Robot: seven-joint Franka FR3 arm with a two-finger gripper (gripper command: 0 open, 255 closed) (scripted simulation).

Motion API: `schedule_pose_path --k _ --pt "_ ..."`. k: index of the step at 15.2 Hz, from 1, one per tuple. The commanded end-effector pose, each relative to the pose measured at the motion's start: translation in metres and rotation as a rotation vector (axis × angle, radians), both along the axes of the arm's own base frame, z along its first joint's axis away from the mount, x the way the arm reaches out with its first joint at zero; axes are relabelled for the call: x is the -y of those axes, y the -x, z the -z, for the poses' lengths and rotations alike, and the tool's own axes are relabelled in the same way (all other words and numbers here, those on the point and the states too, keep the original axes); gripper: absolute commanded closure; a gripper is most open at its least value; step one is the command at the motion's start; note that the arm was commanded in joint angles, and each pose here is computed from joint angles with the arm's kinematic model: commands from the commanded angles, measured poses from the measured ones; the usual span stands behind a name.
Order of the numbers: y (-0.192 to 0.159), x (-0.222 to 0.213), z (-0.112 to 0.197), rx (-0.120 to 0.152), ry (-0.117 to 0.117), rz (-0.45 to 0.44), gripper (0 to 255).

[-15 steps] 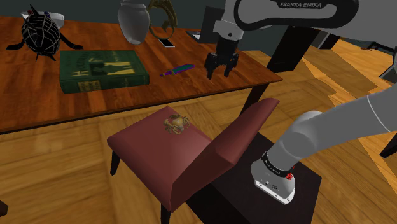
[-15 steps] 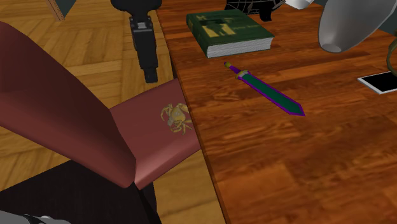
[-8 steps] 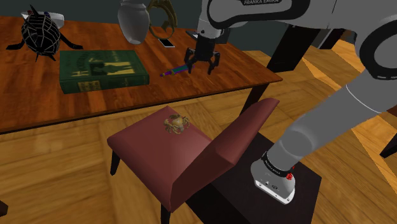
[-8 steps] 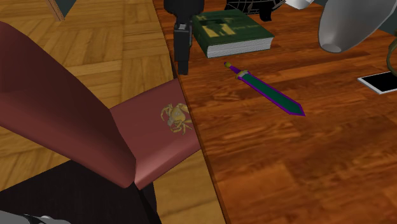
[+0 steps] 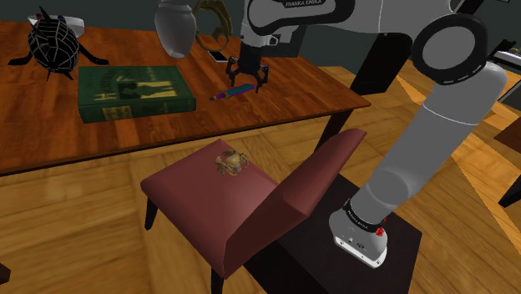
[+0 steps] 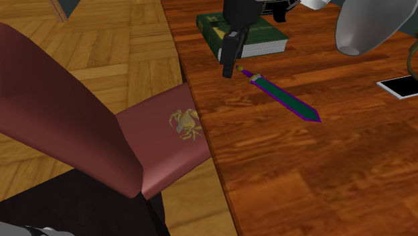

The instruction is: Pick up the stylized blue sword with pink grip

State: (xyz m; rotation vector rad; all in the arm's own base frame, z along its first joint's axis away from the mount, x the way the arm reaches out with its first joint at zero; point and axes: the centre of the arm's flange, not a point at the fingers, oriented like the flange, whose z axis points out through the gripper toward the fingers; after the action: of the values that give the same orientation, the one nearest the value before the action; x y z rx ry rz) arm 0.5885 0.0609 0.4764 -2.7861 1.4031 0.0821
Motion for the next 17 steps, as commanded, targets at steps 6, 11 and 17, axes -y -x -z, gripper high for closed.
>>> schedule_pose_path --k 6,11,17 --pt "-0.077 0.045 0.024 -0.004 0.005 0.31 0" --pt "-0.107 0.073 0.04 -0.005 0.007 0.452 0" --pt "-0.107 0.073 0.075 -0.005 0.007 0.452 0"
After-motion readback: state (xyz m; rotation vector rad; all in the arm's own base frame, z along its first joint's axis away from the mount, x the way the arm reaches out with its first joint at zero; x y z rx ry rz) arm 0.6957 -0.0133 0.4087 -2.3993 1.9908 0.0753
